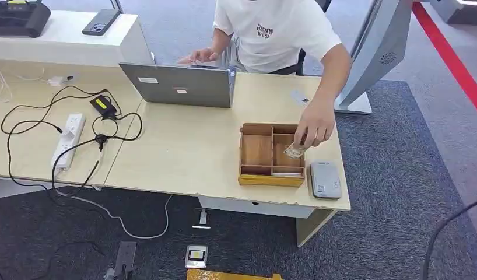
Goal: Pass the card to the sensor for recognition and then transmit it.
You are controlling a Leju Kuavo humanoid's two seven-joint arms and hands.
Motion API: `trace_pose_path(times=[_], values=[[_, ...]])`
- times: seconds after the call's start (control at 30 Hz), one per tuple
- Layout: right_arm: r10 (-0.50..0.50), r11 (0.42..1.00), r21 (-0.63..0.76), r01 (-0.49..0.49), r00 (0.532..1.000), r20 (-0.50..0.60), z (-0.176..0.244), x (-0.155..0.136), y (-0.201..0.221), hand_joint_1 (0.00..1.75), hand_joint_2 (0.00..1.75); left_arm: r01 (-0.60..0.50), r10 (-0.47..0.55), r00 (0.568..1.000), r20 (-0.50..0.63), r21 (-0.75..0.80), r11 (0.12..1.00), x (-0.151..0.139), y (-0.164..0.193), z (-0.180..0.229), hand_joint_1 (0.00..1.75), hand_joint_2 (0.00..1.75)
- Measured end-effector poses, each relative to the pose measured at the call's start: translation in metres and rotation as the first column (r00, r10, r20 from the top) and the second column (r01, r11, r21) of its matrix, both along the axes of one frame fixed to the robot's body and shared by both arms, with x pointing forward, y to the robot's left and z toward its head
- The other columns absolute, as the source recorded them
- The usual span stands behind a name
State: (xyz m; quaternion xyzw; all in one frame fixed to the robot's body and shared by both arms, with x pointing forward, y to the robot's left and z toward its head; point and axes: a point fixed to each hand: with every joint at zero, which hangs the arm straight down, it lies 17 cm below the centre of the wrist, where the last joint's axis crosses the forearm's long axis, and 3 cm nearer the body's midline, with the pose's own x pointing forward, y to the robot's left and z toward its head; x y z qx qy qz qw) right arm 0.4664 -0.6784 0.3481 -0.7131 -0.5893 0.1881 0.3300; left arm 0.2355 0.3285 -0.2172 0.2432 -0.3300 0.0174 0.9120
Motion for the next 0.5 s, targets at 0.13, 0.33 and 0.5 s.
trace_pose_path(times=[0.13, 0.33, 0.5], values=[[-0.137, 0.989, 0.044, 0.141, 0.987, -0.089, -0.055, -0.051, -0.048, 0.0, 1.75, -0.034, 0.034, 0.999, -0.003, -0.023, 0.999, -0.003, -0.006, -0.002, 0.0, 1.75], [-0.271, 0.951, 0.071, 0.301, 0.921, -0.279, -0.141, -0.105, -0.079, 0.0, 1.75, -0.062, 0.056, 0.995, -0.083, -0.07, 0.996, -0.014, -0.008, -0.012, 0.0, 1.75], [-0.323, 0.907, 0.108, 0.407, 0.838, -0.44, -0.217, -0.136, -0.079, 0.0, 1.75, -0.073, 0.066, 0.993, -0.095, -0.083, 0.994, -0.01, 0.009, -0.013, 0.0, 1.75]])
